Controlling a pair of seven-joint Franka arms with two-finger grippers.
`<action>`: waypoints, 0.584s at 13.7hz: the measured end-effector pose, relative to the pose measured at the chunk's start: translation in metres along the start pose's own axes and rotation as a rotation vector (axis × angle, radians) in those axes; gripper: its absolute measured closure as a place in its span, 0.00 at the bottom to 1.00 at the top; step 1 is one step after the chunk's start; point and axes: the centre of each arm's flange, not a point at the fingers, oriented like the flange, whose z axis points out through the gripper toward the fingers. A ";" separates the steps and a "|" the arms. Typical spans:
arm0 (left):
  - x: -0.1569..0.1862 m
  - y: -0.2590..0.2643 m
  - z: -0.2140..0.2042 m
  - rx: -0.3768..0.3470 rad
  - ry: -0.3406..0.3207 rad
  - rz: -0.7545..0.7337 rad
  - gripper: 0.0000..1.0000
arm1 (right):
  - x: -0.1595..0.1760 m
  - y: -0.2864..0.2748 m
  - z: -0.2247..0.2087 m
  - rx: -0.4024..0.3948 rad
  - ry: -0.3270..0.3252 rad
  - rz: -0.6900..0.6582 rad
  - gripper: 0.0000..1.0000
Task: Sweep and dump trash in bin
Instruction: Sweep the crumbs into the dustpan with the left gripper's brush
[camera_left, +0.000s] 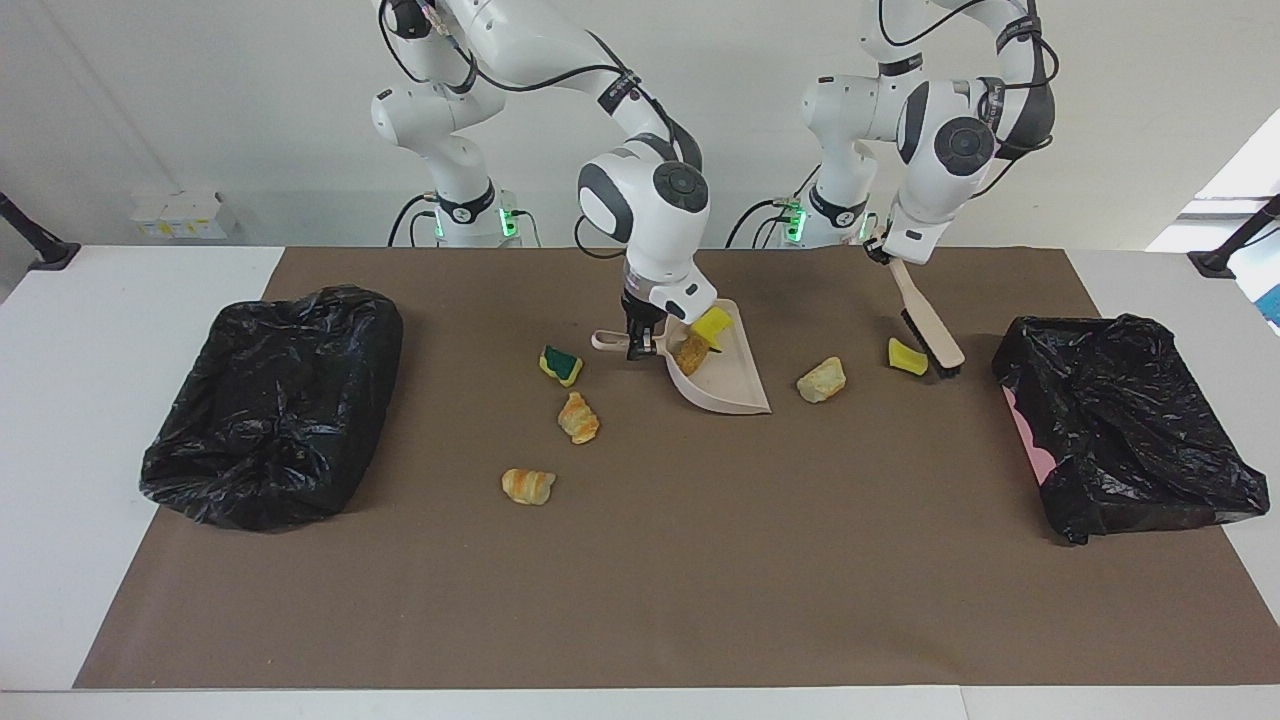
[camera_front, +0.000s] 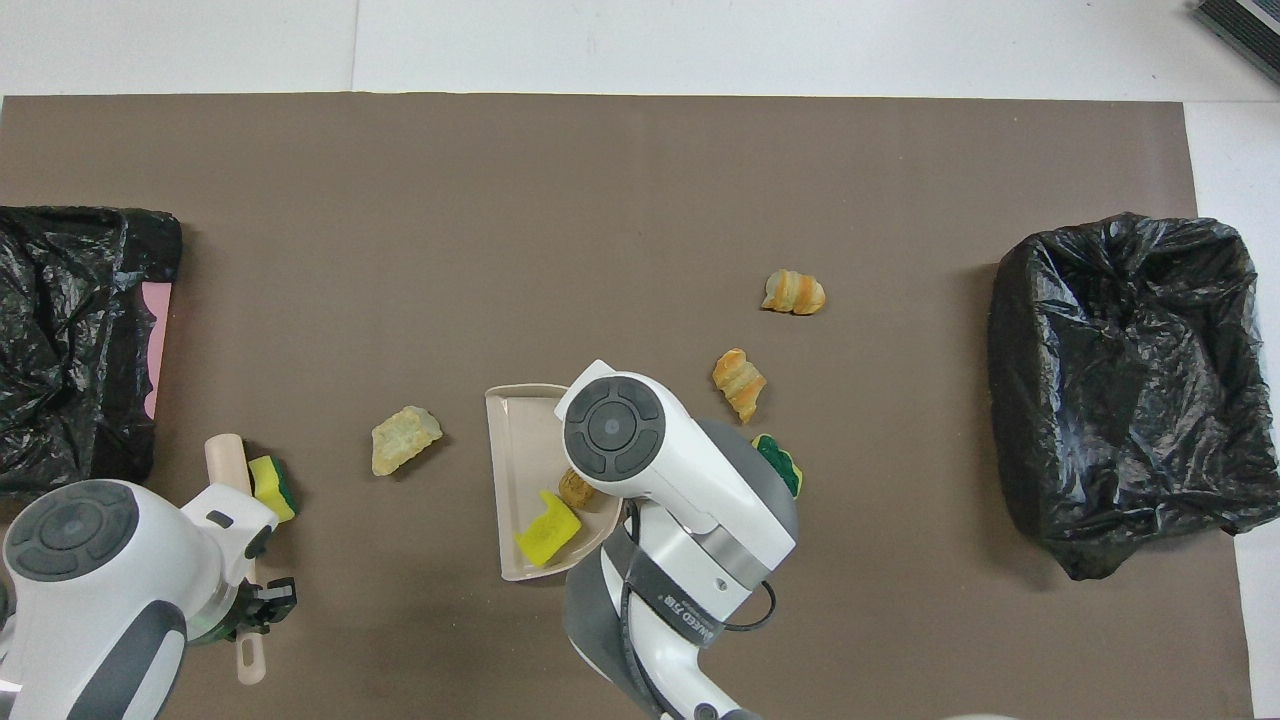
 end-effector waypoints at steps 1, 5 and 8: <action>0.003 0.004 0.001 -0.011 0.026 0.007 0.74 | 0.000 0.000 0.001 0.001 -0.001 0.009 0.68; 0.001 0.066 -0.001 -0.087 0.114 0.114 0.74 | -0.002 0.001 0.002 0.000 0.003 0.082 0.68; -0.012 0.118 -0.001 -0.109 0.143 0.263 0.74 | 0.000 -0.002 0.005 0.003 0.000 0.145 0.68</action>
